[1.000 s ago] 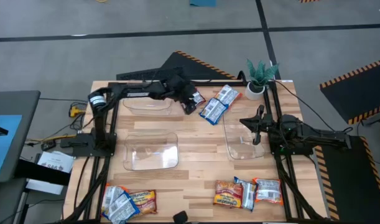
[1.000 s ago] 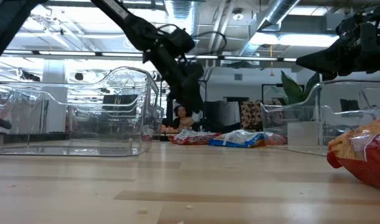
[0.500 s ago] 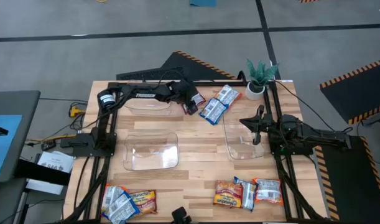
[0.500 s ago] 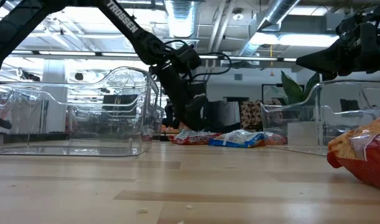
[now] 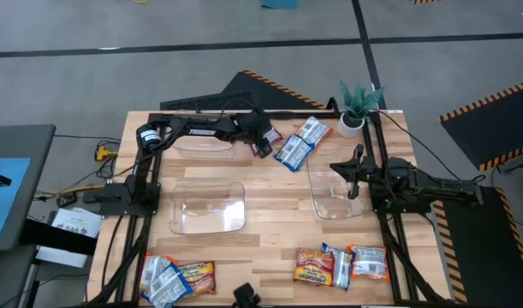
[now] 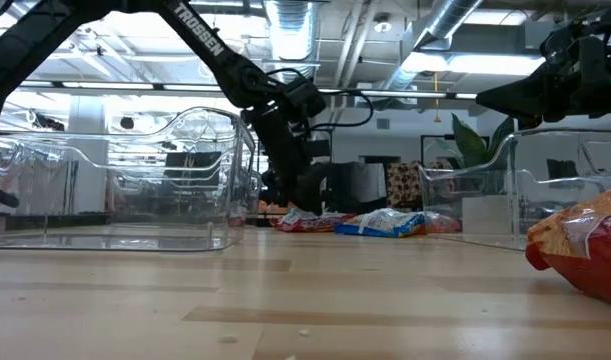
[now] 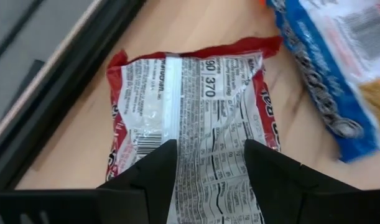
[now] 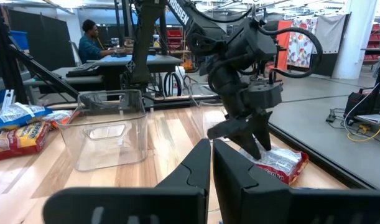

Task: Sort Maruchan noodles
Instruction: Put the top red noodle pack into the top transparent bin

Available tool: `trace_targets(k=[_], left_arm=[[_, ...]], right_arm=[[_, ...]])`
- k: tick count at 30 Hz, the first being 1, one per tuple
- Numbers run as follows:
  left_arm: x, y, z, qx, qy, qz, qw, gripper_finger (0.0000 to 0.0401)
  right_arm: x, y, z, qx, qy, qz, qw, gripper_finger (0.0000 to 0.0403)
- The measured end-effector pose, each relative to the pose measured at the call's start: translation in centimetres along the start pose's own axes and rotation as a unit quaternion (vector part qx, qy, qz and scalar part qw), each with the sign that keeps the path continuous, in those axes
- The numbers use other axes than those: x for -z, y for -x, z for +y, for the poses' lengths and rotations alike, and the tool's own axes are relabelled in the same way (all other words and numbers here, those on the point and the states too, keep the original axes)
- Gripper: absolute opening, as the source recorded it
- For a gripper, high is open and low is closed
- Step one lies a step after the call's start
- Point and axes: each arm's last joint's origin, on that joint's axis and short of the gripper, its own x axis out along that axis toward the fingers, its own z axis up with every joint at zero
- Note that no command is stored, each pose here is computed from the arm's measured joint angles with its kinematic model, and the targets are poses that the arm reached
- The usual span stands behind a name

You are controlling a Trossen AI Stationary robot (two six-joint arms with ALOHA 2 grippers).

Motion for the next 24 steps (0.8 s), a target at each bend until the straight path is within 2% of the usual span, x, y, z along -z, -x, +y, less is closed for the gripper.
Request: trace_targets(k=[4, 12, 15, 20, 24], left_arm=[[0.4, -0.7, -0.2, -0.035, -0.006, 0.006, 0.999, 0.0181], [1.0, -1.4, -0.5, -0.035, -0.017, 0.017, 0.999, 0.0172], [1.0, -1.4, -0.7, -0.033, -0.034, 0.018, 0.999, 0.0133], [1.1, -0.9, -0.8, -0.056, -0.082, 0.035, 0.994, 0.0019], [1.1, -0.6, -0.6, -0.051, -0.092, 0.04, 0.994, 0.0002]], right_arm=[[0.0, 0.0, 0.0, 0.0, 0.0, 0.0, 1.0, 0.0043], [0.0, 0.0, 0.0, 0.0, 0.0, 0.0, 1.0, 0.0043], [0.0, 0.0, 0.0, 0.0, 0.0, 0.0, 1.0, 0.0043], [0.0, 0.0, 0.0, -0.001, 0.0, 0.0, 1.0, 0.0043], [0.0, 0.0, 0.0, 0.0, 0.0, 0.0, 1.0, 0.0043]])
